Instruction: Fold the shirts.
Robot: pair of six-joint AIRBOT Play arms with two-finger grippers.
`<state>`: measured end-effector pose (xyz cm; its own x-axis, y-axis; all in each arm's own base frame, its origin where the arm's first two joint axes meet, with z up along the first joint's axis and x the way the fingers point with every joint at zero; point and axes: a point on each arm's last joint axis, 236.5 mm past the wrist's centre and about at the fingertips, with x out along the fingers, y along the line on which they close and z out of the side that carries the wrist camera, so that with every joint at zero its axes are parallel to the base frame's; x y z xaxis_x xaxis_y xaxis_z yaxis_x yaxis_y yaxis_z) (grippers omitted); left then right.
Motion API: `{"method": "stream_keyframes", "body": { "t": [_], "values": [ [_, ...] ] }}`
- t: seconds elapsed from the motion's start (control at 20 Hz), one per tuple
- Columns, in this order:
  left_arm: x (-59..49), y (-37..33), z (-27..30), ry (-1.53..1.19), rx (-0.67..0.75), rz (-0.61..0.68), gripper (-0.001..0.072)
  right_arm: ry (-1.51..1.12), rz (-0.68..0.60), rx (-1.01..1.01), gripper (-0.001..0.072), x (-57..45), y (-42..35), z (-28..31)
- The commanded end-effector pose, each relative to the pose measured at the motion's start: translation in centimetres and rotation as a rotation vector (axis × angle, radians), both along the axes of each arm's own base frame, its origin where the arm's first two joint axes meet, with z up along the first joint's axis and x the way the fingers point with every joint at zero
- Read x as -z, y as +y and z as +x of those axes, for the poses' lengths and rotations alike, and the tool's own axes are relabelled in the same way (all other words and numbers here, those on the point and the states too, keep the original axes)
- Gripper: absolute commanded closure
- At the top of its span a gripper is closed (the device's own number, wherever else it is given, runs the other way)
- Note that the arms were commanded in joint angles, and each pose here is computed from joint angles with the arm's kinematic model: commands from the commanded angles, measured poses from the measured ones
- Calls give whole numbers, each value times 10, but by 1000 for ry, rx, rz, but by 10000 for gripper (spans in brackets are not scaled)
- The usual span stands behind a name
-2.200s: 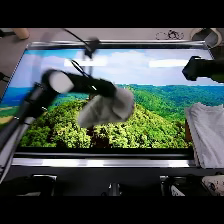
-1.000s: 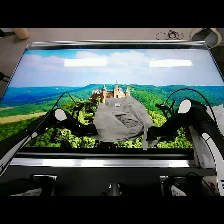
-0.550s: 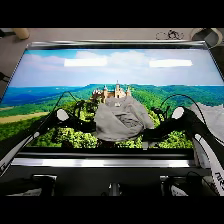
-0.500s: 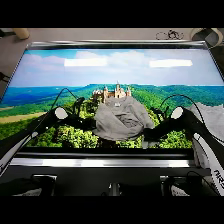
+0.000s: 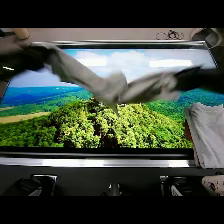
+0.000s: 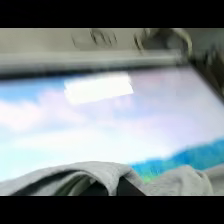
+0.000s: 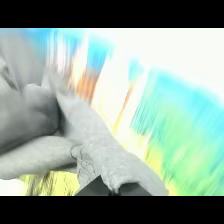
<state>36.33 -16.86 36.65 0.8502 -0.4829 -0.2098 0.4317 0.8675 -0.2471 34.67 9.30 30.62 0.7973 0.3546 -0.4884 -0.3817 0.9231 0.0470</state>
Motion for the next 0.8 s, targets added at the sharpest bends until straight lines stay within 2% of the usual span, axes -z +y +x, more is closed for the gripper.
{"method": "stream_keyframes", "body": {
  "t": [0.0,0.05,0.15,0.35,0.5,0.6,0.75],
  "values": [
    [-139,94,-85,-333,-249,-97,682,-577,107,94,686,-194,-23,-100],
    [-143,103,-97,-347,-269,-94,682,-579,132,99,686,-196,-23,-113],
    [-127,117,-100,-290,-319,-34,681,-495,103,125,686,-176,-30,-117],
    [-46,123,-62,-67,-364,88,681,-251,22,175,686,-114,-41,-78],
    [39,114,-20,101,-353,149,682,-108,2,166,686,-67,-35,-7],
    [106,107,10,229,-354,166,681,-103,15,178,685,-39,-32,67],
    [220,99,40,470,-361,212,681,6,142,174,685,43,-9,167]
  ]
}}
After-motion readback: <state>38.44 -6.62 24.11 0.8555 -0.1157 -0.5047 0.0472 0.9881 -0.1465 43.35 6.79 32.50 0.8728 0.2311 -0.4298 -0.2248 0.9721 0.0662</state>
